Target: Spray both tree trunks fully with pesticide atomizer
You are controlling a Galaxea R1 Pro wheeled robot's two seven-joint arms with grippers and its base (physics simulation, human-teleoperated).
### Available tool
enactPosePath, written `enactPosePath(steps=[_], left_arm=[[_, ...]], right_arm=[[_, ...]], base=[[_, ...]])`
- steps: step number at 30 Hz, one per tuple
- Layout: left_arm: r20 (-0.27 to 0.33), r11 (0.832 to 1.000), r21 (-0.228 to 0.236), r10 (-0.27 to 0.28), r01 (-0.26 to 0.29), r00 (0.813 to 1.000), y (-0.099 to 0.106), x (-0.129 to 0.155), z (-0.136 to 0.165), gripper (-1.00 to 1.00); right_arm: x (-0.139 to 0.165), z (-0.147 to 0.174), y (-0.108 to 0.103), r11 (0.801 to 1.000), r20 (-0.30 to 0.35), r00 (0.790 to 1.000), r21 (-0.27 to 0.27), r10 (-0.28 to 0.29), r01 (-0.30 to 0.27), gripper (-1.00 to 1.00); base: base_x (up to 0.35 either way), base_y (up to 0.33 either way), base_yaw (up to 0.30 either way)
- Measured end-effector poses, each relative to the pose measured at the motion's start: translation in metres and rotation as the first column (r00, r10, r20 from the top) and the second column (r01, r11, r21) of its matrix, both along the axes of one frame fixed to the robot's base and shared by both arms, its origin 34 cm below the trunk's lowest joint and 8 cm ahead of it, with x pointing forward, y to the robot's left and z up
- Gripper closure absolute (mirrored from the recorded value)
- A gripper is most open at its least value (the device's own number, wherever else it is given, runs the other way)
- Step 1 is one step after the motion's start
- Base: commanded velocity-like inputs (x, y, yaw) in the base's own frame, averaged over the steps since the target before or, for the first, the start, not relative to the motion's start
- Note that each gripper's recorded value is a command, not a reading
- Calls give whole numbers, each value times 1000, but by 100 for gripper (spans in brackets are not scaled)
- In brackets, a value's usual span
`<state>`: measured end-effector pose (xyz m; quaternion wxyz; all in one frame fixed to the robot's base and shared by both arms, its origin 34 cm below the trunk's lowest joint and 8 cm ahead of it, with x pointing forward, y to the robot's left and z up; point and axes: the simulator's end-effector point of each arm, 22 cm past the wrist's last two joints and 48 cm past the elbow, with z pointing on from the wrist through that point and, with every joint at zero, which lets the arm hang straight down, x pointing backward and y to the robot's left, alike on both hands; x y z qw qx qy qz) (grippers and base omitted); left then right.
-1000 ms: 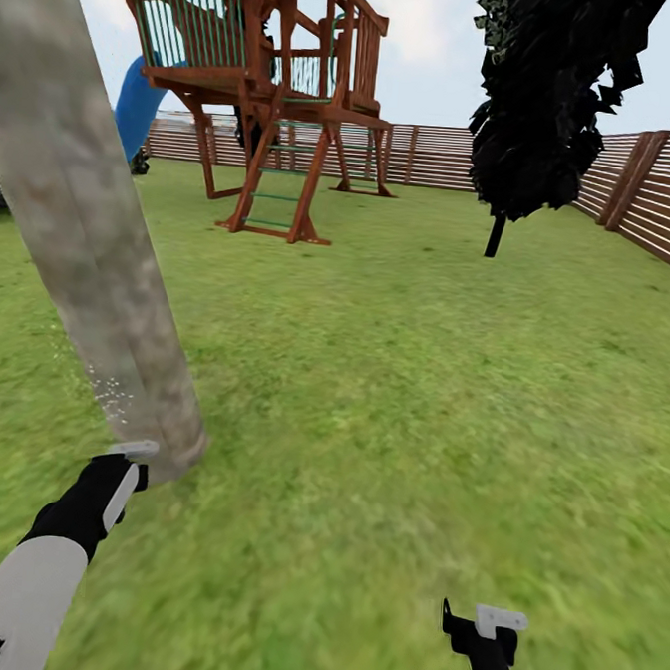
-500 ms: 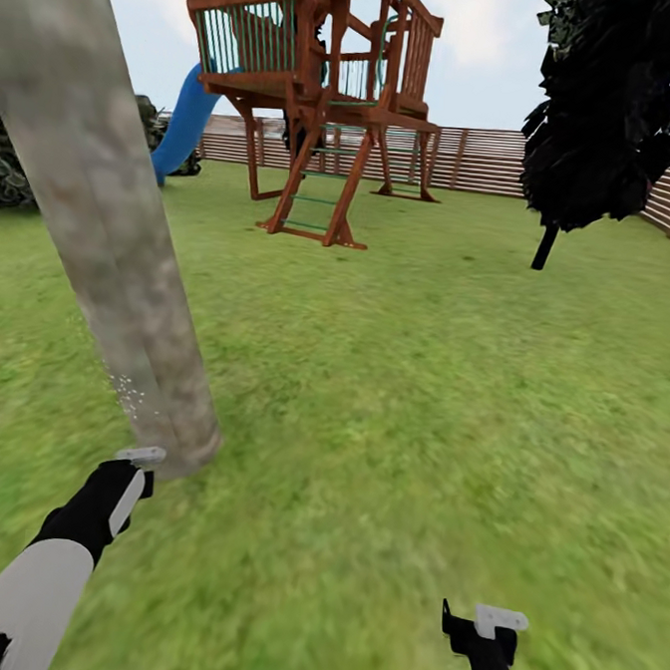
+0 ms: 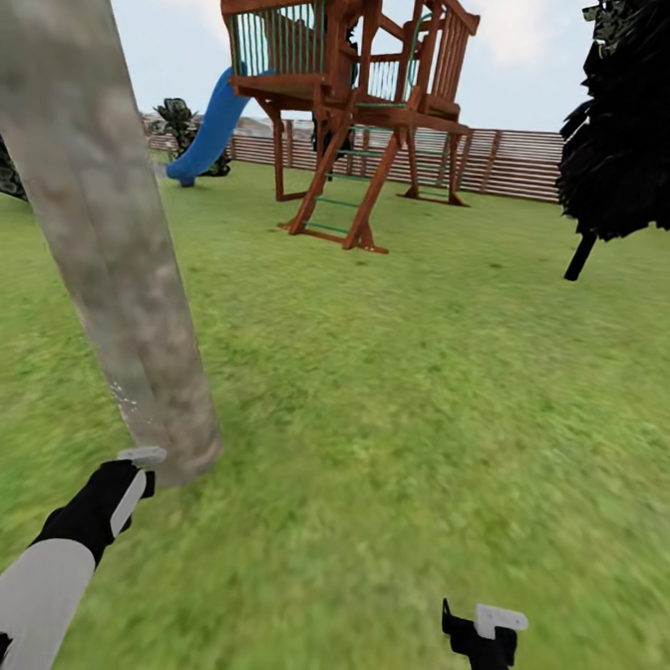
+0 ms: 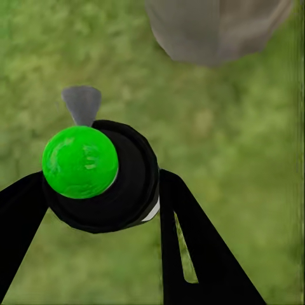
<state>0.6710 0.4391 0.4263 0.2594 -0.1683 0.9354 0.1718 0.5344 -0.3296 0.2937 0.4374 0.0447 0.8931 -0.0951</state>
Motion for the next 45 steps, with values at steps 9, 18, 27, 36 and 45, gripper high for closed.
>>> enactPosePath(steps=[9, 18, 27, 36, 45], left_arm=[[-1, 1000, -2, -1, 1, 1000, -2, 0, -1, 100], [-1, 1000, -2, -2, 2, 1000, -2, 0, -1, 100], [-1, 1000, -11, -8, 8, 1000, -10, 1, -3, 100], [-1, 1000, -10, -15, 15, 1000, -15, 2, -3, 100], [28, 998, -52, -31, 33, 999, -37, 14, 1, 100]], right_arm=[[0, 0, 0, 1000, 0, 1000, 0, 0, 0, -100], [0, 0, 0, 1000, 0, 1000, 0, 0, 0, -100], [0, 0, 0, 1000, 0, 1000, 0, 0, 0, -100], [0, 0, 0, 1000, 0, 1000, 0, 0, 0, -100], [0, 0, 0, 1000, -1, 1000, 0, -1, 1, -100]], base=[[150, -241, 248], [164, -238, 237], [141, -246, 16], [143, -252, 259], [51, -102, 276]])
